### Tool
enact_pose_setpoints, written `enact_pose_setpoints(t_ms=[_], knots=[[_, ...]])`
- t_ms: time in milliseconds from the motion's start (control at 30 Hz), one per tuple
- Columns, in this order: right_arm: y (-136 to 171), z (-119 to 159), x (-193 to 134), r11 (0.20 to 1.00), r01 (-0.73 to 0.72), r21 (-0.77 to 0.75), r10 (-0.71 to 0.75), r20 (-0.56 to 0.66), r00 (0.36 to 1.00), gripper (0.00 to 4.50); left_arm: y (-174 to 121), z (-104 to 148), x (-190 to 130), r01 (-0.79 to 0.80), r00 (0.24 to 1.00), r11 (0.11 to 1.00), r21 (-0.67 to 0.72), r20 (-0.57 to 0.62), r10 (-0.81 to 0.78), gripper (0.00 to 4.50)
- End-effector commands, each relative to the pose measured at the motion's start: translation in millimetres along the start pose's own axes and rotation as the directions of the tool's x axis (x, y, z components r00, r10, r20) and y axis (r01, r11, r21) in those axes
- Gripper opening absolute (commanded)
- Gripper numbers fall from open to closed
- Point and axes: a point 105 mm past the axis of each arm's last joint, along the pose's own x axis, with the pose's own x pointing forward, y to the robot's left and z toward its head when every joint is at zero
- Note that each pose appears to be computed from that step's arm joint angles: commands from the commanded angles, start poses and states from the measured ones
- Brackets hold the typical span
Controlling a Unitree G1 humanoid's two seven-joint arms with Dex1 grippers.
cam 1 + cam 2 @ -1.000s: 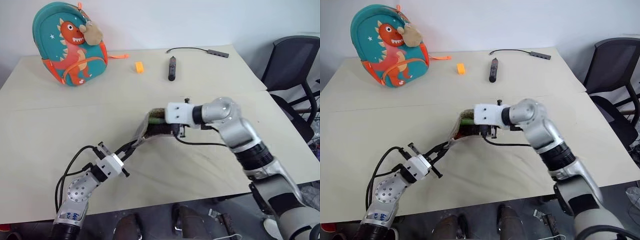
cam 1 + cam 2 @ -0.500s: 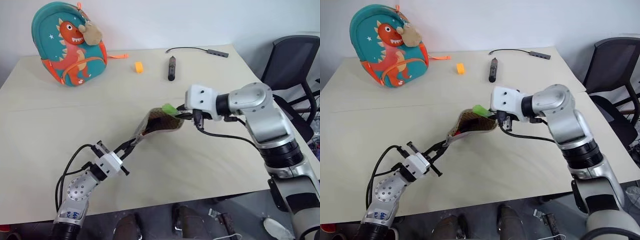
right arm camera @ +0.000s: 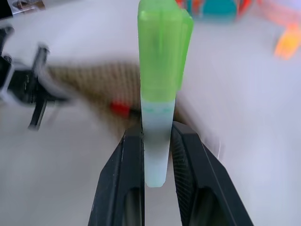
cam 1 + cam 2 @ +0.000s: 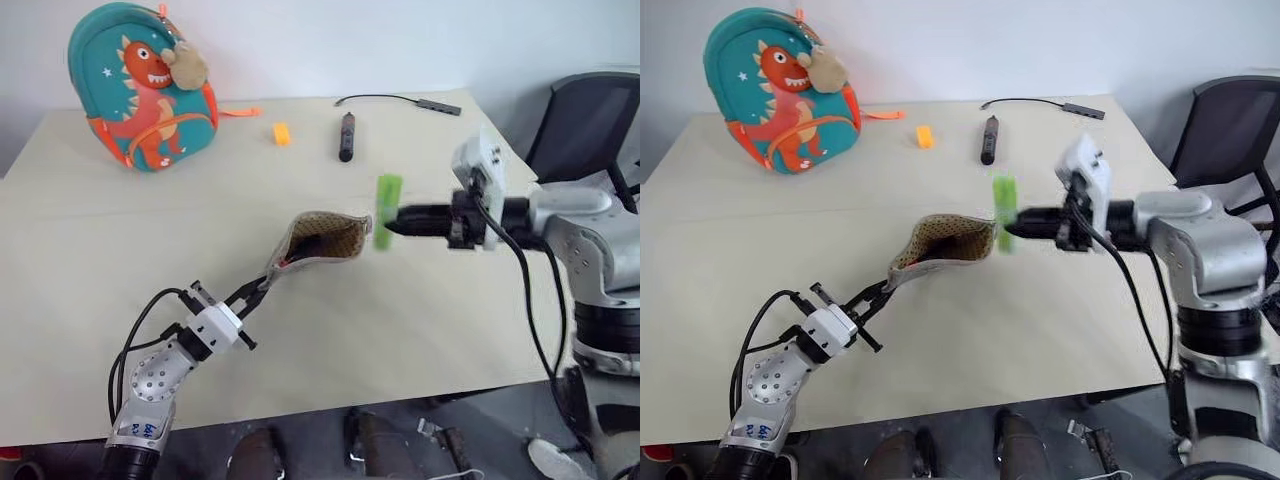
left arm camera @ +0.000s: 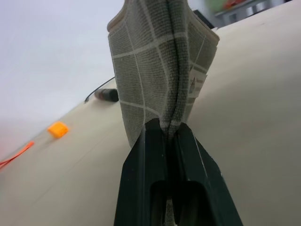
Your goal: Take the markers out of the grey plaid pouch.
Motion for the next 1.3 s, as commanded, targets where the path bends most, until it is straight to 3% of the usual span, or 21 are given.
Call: enact_pose_setpoints(t_ms=[33, 233, 500, 567, 733, 833, 967, 1133, 1200, 1300], knots=[[-3.3, -24.2, -15.6, 0.993, -0.022, 0.117, 0.029, -0.055, 0.998, 0.45, 4.4, 5.4, -0.8, -0.021, 1.0, 1.0, 0.01, 0.023, 0.02, 0.0], [-32.5, -77.8, -14.4, 0.961, 0.085, 0.263, -0.045, -0.152, 0.987, 0.45, 4.3, 5.8, 0.6, -0.021, 0.999, 1.0, 0.017, 0.027, 0.021, 0.0], [-65.9, -85.8, -1.0, 0.955, 0.216, 0.204, -0.187, -0.153, 0.97, 0.45, 3.7, 7.3, -1.6, -0.014, 1.0, 0.999, 0.03, 0.024, 0.013, 0.0], [-70.7, -79.8, -0.2, 0.942, 0.224, 0.248, -0.2, -0.12, 0.972, 1.16, 3.7, 7.8, -2.0, -0.016, 1.0, 0.999, 0.029, 0.024, 0.016, 0.0], [-77.8, -84.1, -2.2, 0.945, 0.27, 0.187, -0.244, -0.152, 0.958, 2.68, 2.7, 8.7, -2.8, -0.015, 1.0, 0.999, 0.028, 0.024, 0.014, 0.0], [-79.7, -77.4, -4.9, 0.953, 0.283, 0.104, -0.268, -0.142, 0.953, 3.64, 2.6, 9.3, -2.7, -0.015, 1.0, 0.999, 0.028, 0.025, 0.015, 0.0], [-80.8, -46.9, -9.9, 0.957, 0.291, -0.009, -0.291, -0.054, 0.955, 3.64, 3.2, 10.0, -2.6, -0.017, 0.999, 0.999, 0.027, 0.027, 0.017, 0.0], [-31.5, 35.3, -4.3, 0.975, 0.119, -0.188, -0.084, 0.184, 0.979, 3.64, 3.0, 10.0, -2.2, -0.012, 1.0, 1.0, 0.025, 0.028, 0.012, 0.0], [-16.0, 47.3, 0.9, 0.958, 0.09, -0.271, -0.034, 0.204, 0.978, 3.64, 2.9, 9.5, -1.7, -0.01, 1.0, 1.0, 0.024, 0.028, 0.01, 0.0], [7.9, 48.3, 20.5, 0.871, 0.062, -0.487, 0.029, 0.176, 0.984, 3.64, 3.1, 9.0, -0.6, -0.009, 1.0, 1.0, 0.023, 0.029, 0.008, 0.0]])
